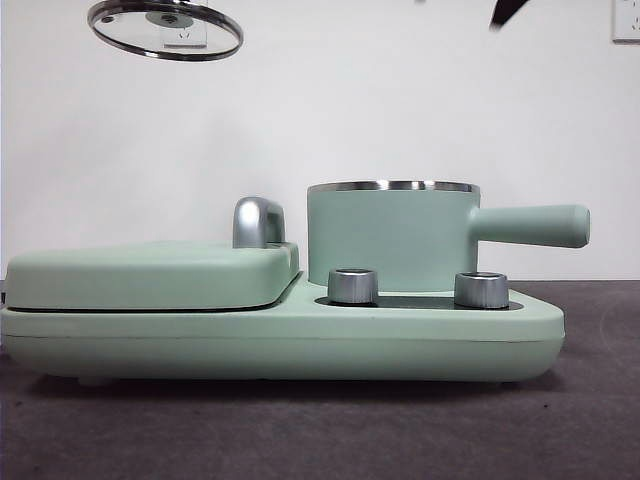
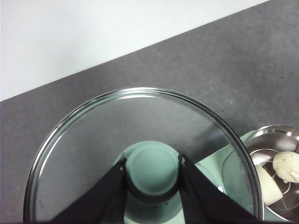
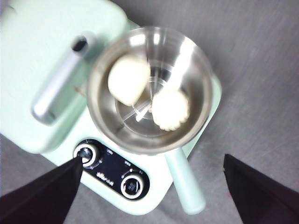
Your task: Put the buns in a small steamer
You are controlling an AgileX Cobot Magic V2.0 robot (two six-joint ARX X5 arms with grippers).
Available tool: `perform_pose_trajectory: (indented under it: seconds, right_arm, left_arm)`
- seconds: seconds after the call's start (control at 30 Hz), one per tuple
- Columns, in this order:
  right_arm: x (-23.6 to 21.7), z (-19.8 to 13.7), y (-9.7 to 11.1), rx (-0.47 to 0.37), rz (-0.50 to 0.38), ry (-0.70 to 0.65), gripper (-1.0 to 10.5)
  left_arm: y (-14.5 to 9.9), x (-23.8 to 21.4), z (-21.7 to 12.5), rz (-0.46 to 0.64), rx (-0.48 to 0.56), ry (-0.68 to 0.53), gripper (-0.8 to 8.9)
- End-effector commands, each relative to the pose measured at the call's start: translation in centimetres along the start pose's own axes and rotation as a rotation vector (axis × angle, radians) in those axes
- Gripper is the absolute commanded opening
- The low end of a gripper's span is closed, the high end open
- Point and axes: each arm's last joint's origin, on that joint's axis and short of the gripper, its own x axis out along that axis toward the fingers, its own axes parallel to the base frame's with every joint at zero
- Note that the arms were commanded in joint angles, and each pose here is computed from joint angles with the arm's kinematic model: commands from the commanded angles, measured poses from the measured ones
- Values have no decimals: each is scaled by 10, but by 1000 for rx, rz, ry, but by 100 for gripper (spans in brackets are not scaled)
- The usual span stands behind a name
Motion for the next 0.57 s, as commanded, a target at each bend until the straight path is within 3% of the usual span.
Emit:
perform_pose_trajectory:
  seconds: [0.03,0.3,0.57]
  right_arm:
    - [-35,-21,4,-13,7,-30,479]
    - [-105,-98,12,2,28,-227,479]
    - [-115,-181,10,84,59,-428,479]
  left_arm:
    - [-8,-9,10,-33,18,-67,15]
    - [-31,-5,13,-105,53,-67,15]
    - [-64,1,15,-190,104,-60,15]
